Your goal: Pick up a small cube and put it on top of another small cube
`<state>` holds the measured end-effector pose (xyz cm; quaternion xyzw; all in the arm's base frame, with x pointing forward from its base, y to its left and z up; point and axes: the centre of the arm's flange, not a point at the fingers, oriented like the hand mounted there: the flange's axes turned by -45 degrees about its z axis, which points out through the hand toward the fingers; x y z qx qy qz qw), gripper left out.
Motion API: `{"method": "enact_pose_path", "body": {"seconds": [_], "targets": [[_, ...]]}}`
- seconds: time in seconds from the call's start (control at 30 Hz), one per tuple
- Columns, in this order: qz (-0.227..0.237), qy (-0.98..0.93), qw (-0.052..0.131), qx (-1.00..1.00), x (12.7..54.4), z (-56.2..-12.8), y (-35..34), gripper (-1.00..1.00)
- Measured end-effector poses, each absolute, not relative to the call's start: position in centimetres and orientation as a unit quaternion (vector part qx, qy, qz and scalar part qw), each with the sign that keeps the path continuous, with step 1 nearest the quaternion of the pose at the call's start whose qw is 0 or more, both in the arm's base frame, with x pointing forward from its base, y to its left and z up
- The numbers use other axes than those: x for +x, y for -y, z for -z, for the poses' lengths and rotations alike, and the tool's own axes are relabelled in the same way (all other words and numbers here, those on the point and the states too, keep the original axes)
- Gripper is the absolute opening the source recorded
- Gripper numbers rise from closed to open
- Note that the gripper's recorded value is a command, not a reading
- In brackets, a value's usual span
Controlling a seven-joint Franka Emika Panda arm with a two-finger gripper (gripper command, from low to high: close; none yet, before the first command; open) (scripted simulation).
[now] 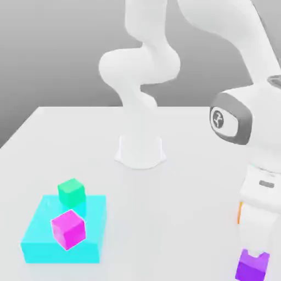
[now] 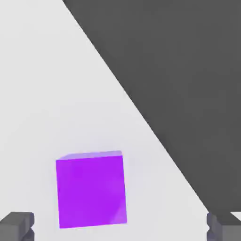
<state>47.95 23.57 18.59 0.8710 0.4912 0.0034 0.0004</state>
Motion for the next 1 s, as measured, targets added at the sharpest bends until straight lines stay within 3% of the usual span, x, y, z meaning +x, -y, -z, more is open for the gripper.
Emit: {"method": "enact_pose_path", "body": {"seconds": [0.07, 0.1, 0.33, 0.5, 0.73, 0.83, 1.0], "targets": [[-0.001, -0.494, 0.0, 0.869, 47.8, -15.6, -23.7, 0.0], [0.0, -0.495, 0.0, 0.869, 47.8, -14.2, -23.7, -1.0], [0.0, -0.495, 0.0, 0.869, 47.7, -13.8, -23.7, -1.0], [0.001, -0.48, 0.002, 0.877, 47.9, -19.7, -22.4, -1.0], [0.002, -0.26, 0.019, 0.966, 47.7, -25.8, -5.4, -1.0], [0.002, -0.14, 0.021, 0.99, 45.4, -27.7, 2.7, -1.0], [0.002, 0.016, 0.015, 1.0, 39.8, -30.1, 10.2, -1.0]]}}
